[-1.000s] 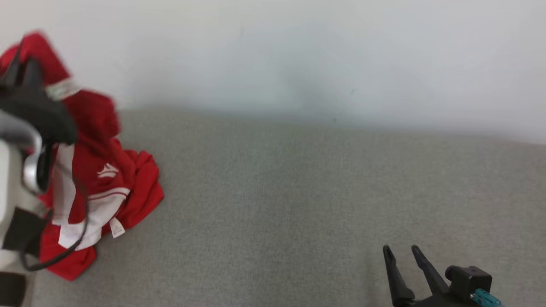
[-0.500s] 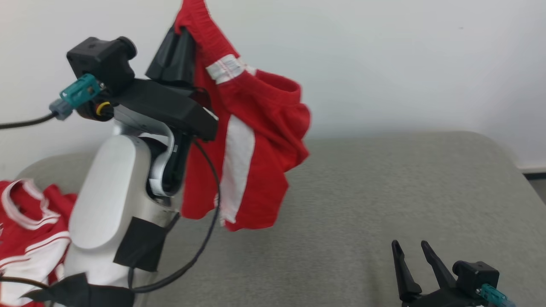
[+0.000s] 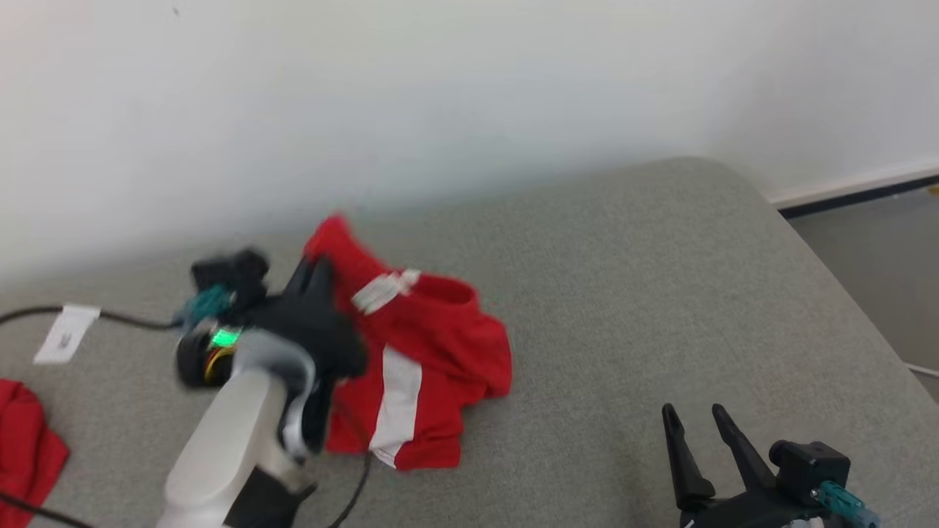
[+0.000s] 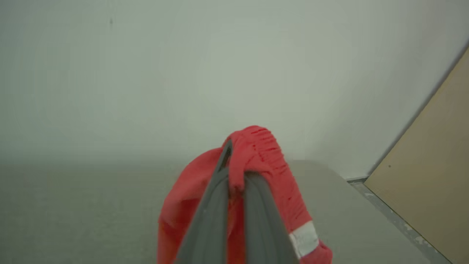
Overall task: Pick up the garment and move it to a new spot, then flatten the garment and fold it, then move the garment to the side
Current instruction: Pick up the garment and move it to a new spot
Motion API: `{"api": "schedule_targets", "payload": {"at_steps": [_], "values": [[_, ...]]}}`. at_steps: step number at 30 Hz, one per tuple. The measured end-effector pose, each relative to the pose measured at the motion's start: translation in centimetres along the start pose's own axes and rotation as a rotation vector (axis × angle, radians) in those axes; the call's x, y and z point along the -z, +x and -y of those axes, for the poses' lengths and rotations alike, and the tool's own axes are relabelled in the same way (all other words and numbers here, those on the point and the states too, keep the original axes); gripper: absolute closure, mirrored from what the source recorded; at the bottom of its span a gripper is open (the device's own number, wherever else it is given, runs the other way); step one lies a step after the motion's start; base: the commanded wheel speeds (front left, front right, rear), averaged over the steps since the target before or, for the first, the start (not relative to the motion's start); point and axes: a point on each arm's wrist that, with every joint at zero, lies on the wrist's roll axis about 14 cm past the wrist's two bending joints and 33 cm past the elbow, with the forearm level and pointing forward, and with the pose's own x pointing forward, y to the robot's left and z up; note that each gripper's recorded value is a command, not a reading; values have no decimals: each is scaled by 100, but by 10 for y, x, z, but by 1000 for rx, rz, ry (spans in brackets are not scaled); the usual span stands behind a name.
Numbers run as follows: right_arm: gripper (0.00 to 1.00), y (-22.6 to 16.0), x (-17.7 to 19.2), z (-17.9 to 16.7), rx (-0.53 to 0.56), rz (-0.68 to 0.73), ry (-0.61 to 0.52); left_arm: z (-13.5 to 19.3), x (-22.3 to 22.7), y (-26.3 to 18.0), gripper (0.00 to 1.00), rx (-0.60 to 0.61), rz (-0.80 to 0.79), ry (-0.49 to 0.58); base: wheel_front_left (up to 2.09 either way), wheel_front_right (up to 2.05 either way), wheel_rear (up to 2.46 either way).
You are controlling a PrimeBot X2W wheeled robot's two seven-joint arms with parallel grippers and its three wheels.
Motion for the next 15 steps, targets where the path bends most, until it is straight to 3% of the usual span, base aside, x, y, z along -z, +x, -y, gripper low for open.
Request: {"api": "schedule_targets", "payload": {"at_steps": [3,8,9,10,11,15], "values": [[0,3,4,1,5,-13,6,-50,44,-14,100,-129,-115,25,0,0,0],[0,8,13,-3,-7,-38,8,-102,77,-45,100,-260,-210,65,0,0,0],[0,9,14,-5,-14,-40,11,-112,81,-53,93,-284,-230,74,0,0,0],[0,11,15,-9,-26,-44,13,-121,86,-61,41,-305,-252,90,0,0,0],[0,12,16,-13,-37,-45,14,-130,90,-70,0,-326,-274,100,0,0,0],[0,18,16,-27,-82,-44,18,-163,103,-108,0,-414,-373,140,0,0,0]]}}
